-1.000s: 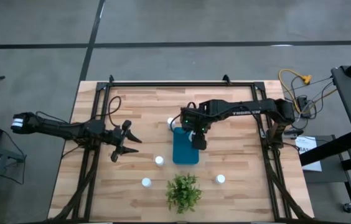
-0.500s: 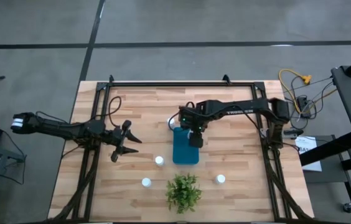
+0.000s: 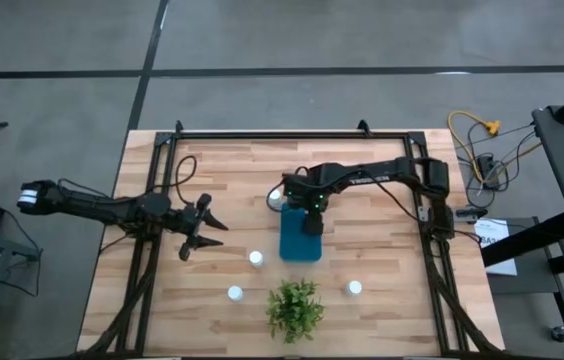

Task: Pick and place pill bottles into a basket
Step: Put the white pill bottle into the blue bin

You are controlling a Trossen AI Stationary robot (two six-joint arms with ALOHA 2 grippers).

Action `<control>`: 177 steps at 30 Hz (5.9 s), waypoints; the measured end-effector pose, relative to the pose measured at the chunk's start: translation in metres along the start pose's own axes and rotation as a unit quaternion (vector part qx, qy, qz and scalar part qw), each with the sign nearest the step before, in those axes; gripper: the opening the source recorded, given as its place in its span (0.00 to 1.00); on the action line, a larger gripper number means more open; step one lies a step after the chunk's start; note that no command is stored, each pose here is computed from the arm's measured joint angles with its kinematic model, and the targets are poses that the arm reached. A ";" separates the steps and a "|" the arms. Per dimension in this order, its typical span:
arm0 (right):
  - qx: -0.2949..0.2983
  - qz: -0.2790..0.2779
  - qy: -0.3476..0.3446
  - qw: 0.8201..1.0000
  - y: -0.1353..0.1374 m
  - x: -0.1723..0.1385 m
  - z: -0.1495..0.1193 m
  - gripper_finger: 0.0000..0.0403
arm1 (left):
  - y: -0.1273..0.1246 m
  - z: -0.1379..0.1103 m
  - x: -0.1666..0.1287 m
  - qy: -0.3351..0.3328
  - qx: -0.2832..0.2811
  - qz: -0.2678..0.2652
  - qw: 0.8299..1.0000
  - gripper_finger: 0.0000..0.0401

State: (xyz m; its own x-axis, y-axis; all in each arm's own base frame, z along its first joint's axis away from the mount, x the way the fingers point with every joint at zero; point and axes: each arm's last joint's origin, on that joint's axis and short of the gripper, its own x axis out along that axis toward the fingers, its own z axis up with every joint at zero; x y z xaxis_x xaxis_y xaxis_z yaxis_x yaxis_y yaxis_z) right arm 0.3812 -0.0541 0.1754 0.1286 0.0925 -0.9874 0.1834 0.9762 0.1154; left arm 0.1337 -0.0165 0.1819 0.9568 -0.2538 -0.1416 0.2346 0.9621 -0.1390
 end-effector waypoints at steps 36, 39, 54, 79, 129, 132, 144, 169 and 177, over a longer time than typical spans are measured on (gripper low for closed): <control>0.022 0.000 0.015 1.000 0.000 0.002 -0.002 0.59 | 0.000 0.000 0.001 0.004 -0.005 -0.003 1.000 0.47; 0.026 0.000 0.015 1.000 0.000 -0.004 -0.003 0.57 | 0.000 0.000 0.001 0.003 -0.005 -0.003 1.000 0.47; 0.016 -0.012 -0.088 0.996 0.009 -0.090 -0.007 0.55 | 0.000 0.000 0.001 0.005 -0.001 -0.003 1.000 0.47; 0.060 -0.057 -0.277 0.957 -0.004 -0.070 -0.130 0.56 | -0.001 0.005 0.001 -0.019 0.016 -0.006 1.000 0.47; 0.076 -0.135 -0.284 0.946 -0.043 -0.036 -0.113 0.81 | -0.001 0.007 0.001 -0.035 0.018 -0.007 0.999 0.47; 0.077 -0.113 -0.281 0.950 -0.043 -0.029 -0.109 0.81 | -0.001 0.007 0.001 -0.034 0.018 -0.007 0.999 0.47; 0.089 -0.105 -0.276 0.951 -0.052 -0.021 -0.105 0.81 | -0.001 0.006 0.001 -0.034 0.016 -0.007 0.999 0.47; 0.098 -0.064 -0.263 0.958 -0.065 0.003 -0.095 0.77 | -0.001 0.006 0.001 -0.033 0.015 -0.007 0.999 0.47; 0.099 -0.068 -0.266 0.957 -0.069 0.002 -0.096 0.74 | -0.001 0.006 0.001 -0.033 0.015 -0.007 0.999 0.47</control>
State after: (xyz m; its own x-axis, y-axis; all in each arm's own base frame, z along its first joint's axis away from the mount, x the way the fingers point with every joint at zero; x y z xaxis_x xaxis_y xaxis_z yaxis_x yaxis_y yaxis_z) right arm 0.2752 -0.1029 0.1551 0.5578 -0.1968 -0.8063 0.4085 0.9108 0.0603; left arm 0.1354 -0.0168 0.1882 0.9625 -0.2612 -0.0741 0.2523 0.9613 -0.1106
